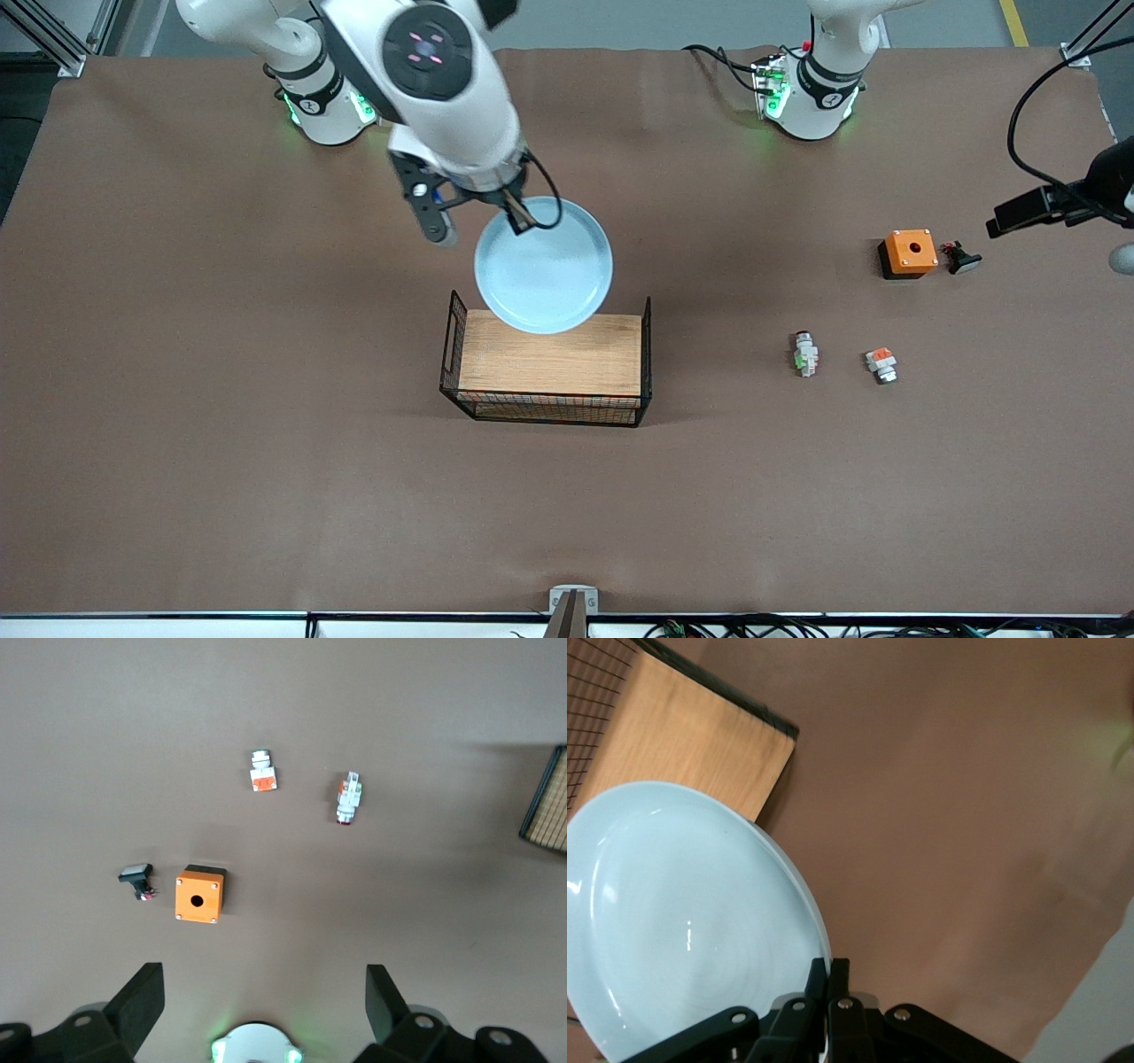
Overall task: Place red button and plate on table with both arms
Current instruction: 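Carry the blue plate off the basket and lower it onto the table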
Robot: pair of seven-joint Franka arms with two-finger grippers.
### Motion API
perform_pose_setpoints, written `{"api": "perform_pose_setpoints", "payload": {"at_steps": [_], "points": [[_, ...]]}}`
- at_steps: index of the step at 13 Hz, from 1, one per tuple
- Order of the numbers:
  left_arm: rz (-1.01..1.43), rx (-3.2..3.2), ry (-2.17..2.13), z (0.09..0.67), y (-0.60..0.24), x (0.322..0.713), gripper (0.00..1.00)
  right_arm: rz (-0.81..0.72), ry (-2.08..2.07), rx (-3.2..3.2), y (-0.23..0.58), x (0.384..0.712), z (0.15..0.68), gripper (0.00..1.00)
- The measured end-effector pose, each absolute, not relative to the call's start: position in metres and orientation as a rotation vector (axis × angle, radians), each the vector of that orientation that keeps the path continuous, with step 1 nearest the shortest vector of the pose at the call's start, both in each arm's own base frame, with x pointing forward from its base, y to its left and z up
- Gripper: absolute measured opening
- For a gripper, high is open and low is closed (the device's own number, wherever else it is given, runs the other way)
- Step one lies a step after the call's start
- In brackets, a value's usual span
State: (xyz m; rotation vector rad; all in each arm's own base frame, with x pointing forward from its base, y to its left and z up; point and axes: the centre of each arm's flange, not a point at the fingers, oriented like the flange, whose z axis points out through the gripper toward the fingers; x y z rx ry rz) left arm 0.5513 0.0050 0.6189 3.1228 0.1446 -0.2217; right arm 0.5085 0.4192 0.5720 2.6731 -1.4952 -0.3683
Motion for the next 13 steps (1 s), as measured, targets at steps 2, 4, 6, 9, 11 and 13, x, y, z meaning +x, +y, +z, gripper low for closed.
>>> {"api": "perform_pose_setpoints", "payload": {"at_steps": [2, 4, 6, 9, 11, 13], "points": [[-0.159, 3.138, 0.062, 0.613, 0.0, 0.544, 1.0, -0.368, -1.23, 2.828, 0.365, 0.526, 0.597, 0.03], [-0.087, 3.151, -0.067, 0.61, -0.007, 0.536, 1.0, -0.353, -0.983, 2.938, 0.3, 0.553, 0.602, 0.03], [-0.078, 3.155, -0.119, 0.606, -0.007, 0.531, 1.0, -0.382, -0.769, 3.027, 0.22, 0.588, 0.589, 0.03], [-0.046, 3.152, -0.084, 0.596, -0.004, 0.541, 1.0, -0.374, -0.524, 3.15, 0.096, 0.63, 0.546, 0.03], [0.016, 3.151, -0.044, 0.594, -0.003, 0.549, 1.0, -0.319, -0.38, 3.217, 0.022, 0.644, 0.502, 0.03], [0.05, 3.15, -0.017, 0.595, -0.001, 0.552, 1.0, -0.24, -0.236, 3.26, -0.036, 0.645, 0.456, 0.03]]}}
